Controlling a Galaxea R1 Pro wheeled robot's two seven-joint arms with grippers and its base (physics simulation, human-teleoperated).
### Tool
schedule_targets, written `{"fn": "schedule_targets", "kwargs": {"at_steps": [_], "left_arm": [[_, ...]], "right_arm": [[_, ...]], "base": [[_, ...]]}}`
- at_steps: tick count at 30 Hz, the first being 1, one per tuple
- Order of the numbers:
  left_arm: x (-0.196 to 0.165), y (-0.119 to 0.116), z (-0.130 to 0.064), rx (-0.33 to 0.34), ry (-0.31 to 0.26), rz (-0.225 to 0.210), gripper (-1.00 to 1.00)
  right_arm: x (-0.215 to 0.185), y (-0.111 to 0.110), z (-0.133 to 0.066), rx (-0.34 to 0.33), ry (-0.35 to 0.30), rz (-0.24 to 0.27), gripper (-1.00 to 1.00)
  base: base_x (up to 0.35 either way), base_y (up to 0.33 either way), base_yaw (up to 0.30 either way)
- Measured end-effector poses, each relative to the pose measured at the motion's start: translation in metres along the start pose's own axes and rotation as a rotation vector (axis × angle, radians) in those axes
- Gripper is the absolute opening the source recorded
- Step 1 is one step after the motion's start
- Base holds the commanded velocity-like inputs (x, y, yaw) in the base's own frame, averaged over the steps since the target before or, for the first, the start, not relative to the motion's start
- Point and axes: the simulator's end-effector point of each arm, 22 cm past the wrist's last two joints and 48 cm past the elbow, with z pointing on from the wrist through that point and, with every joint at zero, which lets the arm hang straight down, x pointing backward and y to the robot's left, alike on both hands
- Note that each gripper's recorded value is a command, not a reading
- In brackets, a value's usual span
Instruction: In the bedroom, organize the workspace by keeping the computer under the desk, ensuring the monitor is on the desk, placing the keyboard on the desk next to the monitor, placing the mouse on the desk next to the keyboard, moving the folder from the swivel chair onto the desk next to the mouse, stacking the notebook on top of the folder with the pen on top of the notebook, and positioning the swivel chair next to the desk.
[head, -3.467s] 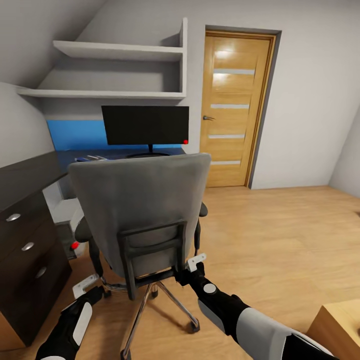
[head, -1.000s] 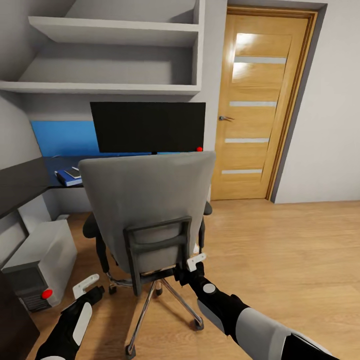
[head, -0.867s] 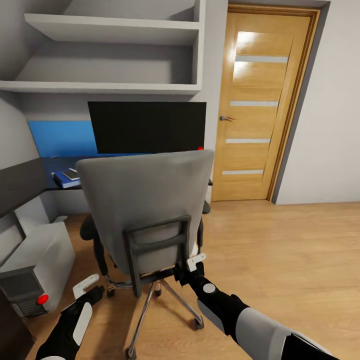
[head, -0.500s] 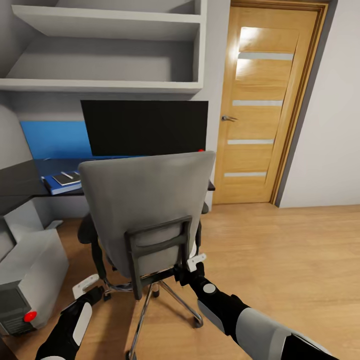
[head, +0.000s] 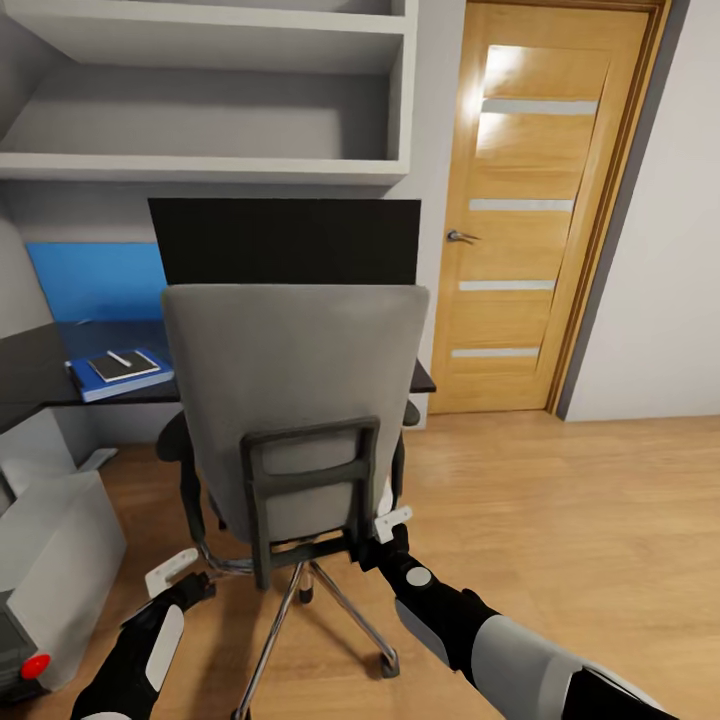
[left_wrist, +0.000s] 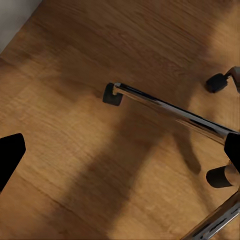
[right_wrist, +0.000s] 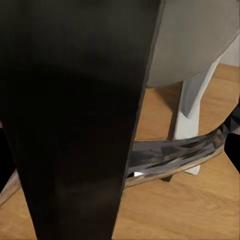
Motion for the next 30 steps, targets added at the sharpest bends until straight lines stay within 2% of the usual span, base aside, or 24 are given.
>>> {"fn": "schedule_targets", "kwargs": {"at_steps": [7, 16, 19, 30], "left_arm": [[0.0028, 0.0059, 0.0001, -0.015, 0.004, 0.012, 1.00], [0.0032, 0.0067, 0.0002, -0.018, 0.005, 0.016, 1.00], [0.0004, 0.0016, 0.0005, -0.004, 0.002, 0.004, 1.00], [0.0009, 0.0008, 0.0006, -0.002, 0.003, 0.000, 1.00]], "right_arm": [[-0.0001, 0.0048, -0.0033, -0.006, -0.038, 0.008, 1.00], [-0.0001, 0.0054, -0.0037, -0.007, -0.043, 0.010, 1.00], [0.0001, 0.0013, 0.0002, -0.003, -0.001, -0.002, 1.00], [0.0007, 0.0000, 0.0004, 0.000, 0.001, 0.000, 1.00]], "base": [[0.080, 0.000, 0.000], [0.003, 0.000, 0.000], [-0.172, 0.000, 0.000], [-0.312, 0.000, 0.000]]}}
